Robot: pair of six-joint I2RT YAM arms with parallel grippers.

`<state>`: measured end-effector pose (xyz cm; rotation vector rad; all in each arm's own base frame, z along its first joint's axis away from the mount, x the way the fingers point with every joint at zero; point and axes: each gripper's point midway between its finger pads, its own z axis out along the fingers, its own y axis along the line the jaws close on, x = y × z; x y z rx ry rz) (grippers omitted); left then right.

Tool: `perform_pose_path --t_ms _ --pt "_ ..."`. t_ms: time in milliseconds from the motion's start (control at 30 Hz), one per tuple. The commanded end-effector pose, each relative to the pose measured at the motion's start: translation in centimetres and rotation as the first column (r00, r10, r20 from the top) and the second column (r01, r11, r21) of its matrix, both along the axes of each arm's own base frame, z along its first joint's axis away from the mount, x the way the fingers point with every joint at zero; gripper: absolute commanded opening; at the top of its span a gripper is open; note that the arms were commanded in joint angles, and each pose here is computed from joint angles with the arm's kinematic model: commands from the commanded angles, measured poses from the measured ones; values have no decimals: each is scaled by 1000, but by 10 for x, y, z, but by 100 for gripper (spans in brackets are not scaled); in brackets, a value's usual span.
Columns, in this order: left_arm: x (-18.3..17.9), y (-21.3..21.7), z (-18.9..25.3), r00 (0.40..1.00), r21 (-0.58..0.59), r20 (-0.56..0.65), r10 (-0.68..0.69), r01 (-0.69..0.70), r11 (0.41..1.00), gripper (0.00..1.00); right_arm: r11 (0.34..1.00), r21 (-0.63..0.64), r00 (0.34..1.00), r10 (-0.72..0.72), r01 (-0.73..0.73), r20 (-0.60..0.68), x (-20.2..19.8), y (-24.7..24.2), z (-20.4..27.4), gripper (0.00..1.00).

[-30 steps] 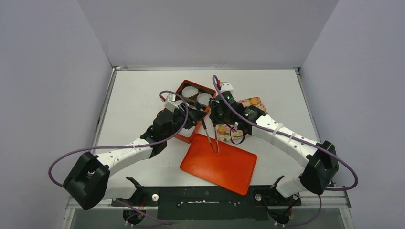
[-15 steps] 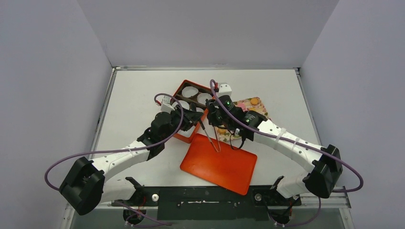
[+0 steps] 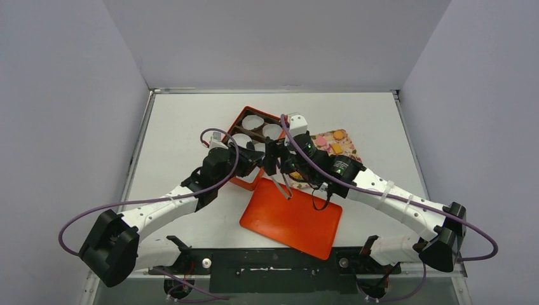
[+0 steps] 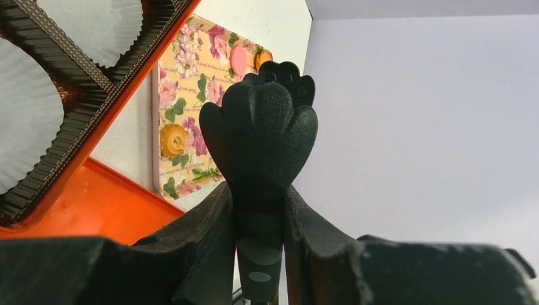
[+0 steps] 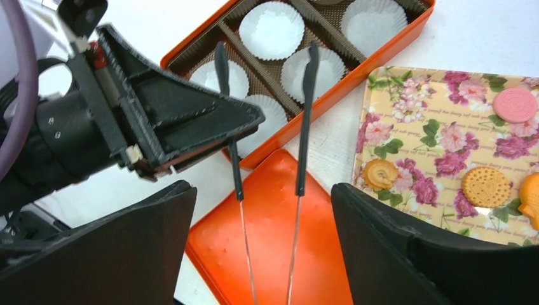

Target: Pack the cookies

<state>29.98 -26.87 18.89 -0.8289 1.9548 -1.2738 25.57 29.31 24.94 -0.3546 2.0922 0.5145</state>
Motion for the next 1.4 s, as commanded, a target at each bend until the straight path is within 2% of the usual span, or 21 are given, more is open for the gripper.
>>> perform_pose_path --t_ms 0,200,400,600,933,1067,1233,1267,1367 --pt "12 -2 36 999 -104 9 41 -40 994 0 999 -32 1000 17 -17 4 -13 -1 -2 81" --pt "13 -6 42 999 -166 -10 31 -32 986 0 998 -64 999 9 -11 -33 -22 -1 -20 87" --pt "13 -7 51 999 -213 -20 25 -28 977 0 994 -109 999 -9 4 -52 -21 -5 -37 86" --pt "12 -8 55 999 -253 -27 22 -28 967 0 992 -123 998 4 -11 -58 -19 1 -42 76" --pt "9 -9 60 1000 -323 -27 12 -20 946 0 991 -128 997 21 -31 -73 -18 10 -46 66" --pt "8 -9 63 1000 -334 -19 11 -17 943 0 991 -131 997 28 -36 -66 -16 12 -41 56" --pt "7 -7 56 1000 -333 -25 17 -25 943 0 991 -128 998 27 -33 -52 -14 12 -31 36" --pt "7 -6 55 999 -332 -27 19 -27 943 7 991 -132 998 27 -33 -50 -14 11 -30 33" --pt "5 -3 50 999 -324 -30 24 -33 945 18 990 -135 999 23 -29 -46 -14 10 -25 27"
